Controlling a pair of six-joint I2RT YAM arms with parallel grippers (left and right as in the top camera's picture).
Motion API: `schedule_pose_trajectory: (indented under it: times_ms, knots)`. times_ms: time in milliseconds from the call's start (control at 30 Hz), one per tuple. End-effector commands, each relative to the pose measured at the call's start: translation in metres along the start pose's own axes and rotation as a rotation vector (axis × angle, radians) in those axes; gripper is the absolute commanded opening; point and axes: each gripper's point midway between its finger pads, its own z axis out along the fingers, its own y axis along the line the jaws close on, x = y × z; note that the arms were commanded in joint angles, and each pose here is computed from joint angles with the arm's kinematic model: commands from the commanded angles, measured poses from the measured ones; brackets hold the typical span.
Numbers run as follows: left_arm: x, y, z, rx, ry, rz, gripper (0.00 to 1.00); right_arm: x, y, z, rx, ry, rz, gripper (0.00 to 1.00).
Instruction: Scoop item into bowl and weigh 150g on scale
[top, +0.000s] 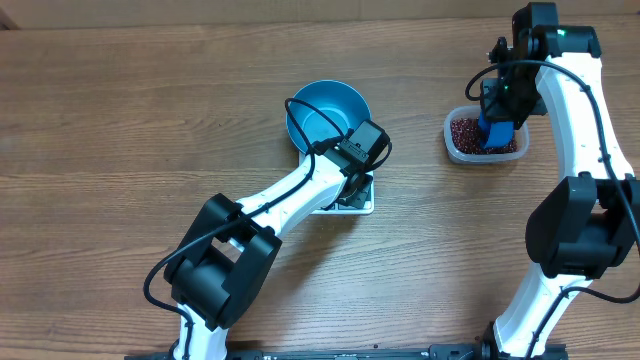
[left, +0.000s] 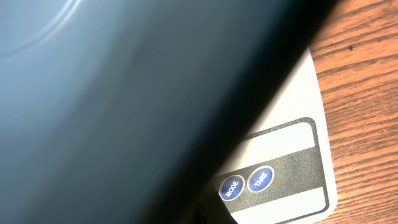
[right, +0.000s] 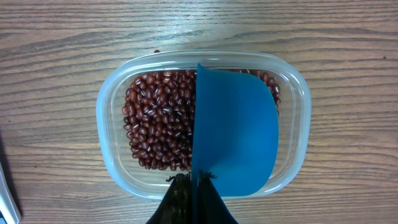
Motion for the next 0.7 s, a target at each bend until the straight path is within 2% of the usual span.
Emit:
schedule_pose_trajectory:
  times_ms: [0, 667]
  knots:
    - [0.018, 0.001, 0.01, -0.002, 0.056, 0.018, 0.04, 0.0, 0.0, 0.005, -0.006, 0.008, 0.006, 0.04]
    - [0.034, 0.002, 0.025, -0.062, 0.107, 0.042, 0.04, -0.001, 0.0, 0.005, -0.006, 0.004, 0.006, 0.04]
